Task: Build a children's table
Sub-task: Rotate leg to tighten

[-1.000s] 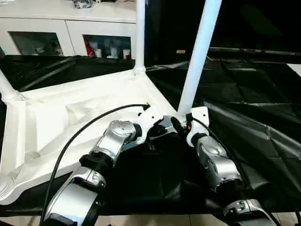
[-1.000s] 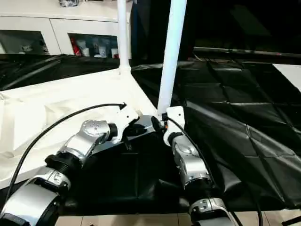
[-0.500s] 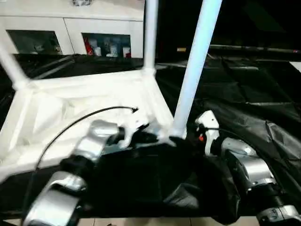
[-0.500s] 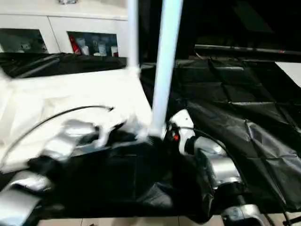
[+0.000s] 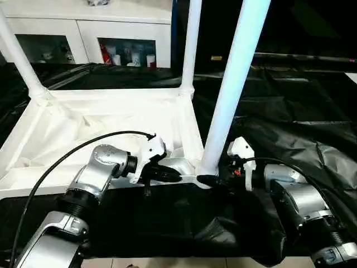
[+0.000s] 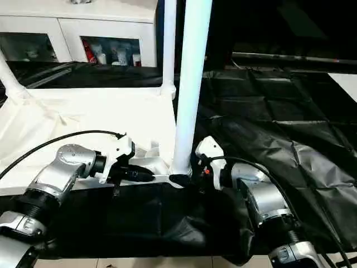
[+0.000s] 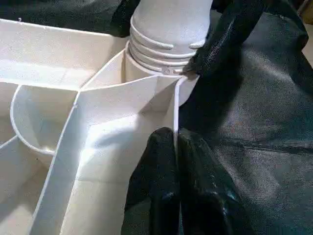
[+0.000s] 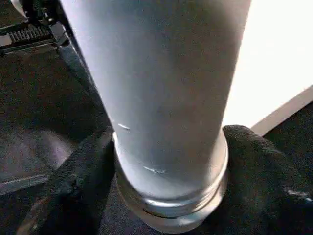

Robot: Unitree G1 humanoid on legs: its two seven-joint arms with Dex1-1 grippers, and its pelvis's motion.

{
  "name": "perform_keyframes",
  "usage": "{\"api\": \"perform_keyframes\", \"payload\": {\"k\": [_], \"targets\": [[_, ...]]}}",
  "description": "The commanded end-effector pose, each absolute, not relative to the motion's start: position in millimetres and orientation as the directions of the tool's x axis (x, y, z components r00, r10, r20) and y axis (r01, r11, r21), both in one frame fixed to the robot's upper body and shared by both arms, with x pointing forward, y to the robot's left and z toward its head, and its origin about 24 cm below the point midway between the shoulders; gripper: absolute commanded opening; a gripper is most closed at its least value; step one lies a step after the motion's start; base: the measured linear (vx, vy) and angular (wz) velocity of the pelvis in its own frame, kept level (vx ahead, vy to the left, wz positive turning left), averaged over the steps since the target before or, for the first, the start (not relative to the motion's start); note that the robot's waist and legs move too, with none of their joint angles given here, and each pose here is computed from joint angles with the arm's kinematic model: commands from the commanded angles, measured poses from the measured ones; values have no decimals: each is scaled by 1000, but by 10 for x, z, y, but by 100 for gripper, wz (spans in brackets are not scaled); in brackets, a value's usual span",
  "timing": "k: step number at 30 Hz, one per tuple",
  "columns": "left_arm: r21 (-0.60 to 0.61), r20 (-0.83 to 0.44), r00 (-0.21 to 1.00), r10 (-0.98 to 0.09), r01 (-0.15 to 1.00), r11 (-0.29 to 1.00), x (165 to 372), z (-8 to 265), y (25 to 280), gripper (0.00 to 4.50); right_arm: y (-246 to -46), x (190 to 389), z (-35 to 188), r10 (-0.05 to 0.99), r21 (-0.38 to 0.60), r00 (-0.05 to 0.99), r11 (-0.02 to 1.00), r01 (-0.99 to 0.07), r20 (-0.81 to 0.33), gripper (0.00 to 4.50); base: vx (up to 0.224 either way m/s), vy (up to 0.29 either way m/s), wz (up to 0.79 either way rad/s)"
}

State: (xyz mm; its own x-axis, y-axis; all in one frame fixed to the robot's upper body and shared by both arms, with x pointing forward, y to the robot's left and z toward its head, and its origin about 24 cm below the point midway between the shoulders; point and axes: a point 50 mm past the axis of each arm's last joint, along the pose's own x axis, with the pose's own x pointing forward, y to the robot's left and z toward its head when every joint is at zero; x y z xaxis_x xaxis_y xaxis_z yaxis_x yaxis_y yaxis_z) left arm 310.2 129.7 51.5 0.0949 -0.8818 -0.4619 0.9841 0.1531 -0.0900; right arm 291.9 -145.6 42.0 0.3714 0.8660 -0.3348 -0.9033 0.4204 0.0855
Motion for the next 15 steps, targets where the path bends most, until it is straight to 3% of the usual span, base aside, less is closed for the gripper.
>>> {"api": "perform_keyframes", "payload": {"k": [1,8,11,13,14,15], "targets": [[-132,-368,84,-926,981,142,3066,529,1275,0,-1467,2931,426,864,83,366,417,-905,-344,314,0,0,0],[-137,-364,79,-928,981,138,3061,528,1259,0,-1464,2946,398,870,105,363,417,-903,-335,282,0,0,0],[-131,-373,90,-923,980,148,3065,516,1252,0,-1475,2957,357,855,105,408,460,-882,-322,281,0,0,0],[-80,-426,184,-886,968,239,3136,434,1203,0,-1489,3028,242,754,76,571,622,-779,-324,280,0,0,0],[-74,-431,193,-881,966,248,3144,426,1197,0,-1489,3033,230,744,74,583,635,-769,-326,280,0,0,0],[-38,-454,273,-848,945,325,3212,373,1135,0,-1452,3062,147,665,79,665,725,-685,-340,280,0,0,0]]}}
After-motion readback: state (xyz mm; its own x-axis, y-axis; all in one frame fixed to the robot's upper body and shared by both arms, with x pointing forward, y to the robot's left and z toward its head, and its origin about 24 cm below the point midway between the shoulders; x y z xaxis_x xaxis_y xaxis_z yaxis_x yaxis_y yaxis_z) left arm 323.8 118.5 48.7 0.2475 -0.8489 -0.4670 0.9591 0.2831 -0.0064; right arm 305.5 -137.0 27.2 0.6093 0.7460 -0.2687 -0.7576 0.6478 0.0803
